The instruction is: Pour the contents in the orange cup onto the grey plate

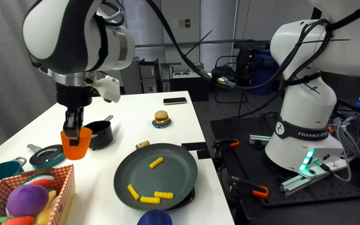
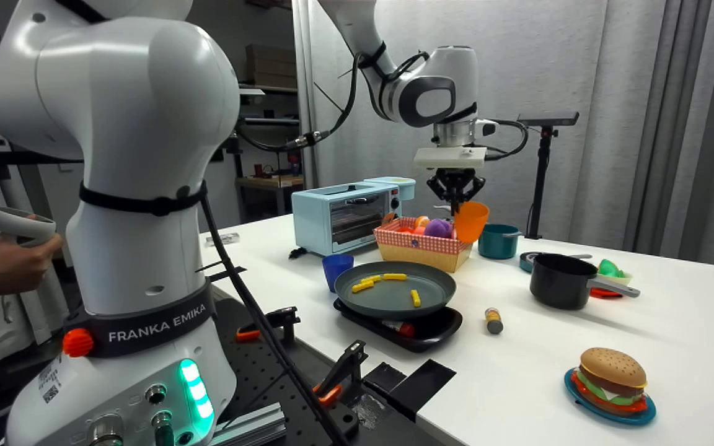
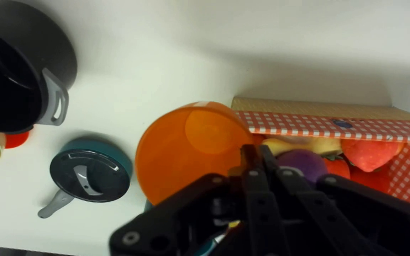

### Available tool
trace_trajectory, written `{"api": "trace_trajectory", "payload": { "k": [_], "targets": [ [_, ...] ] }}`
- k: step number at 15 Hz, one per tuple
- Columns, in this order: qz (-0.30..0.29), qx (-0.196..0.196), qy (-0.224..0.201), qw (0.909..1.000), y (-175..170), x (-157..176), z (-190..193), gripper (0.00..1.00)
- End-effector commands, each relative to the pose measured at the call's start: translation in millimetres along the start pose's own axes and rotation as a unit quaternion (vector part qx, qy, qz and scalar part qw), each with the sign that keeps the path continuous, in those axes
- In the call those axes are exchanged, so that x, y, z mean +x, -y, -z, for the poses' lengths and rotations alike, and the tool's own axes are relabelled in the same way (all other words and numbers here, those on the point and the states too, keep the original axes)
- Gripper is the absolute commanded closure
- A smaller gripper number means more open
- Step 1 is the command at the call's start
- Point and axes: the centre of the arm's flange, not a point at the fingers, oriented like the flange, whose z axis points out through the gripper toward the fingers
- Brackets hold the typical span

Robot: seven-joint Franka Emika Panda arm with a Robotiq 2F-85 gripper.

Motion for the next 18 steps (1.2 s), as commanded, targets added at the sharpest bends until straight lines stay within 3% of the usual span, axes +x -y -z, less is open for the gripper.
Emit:
{"api": "trace_trajectory", "payload": {
  "k": [1, 7, 14, 18],
  "targets": [
    [0.040, 0.025, 0.021, 0.9987, -8.0, -2.6, 8.4, 0.99],
    [0.055, 0.009, 0.040, 0.9976, -23.9, -10.0, 6.7, 0.99],
    [0.105, 0.037, 0.070, 0.9913, -21.5, -16.3, -2.3, 0.99],
    [0.119, 0.022, 0.085, 0.9890, -25.6, -18.8, -5.1, 0.99]
  ]
}}
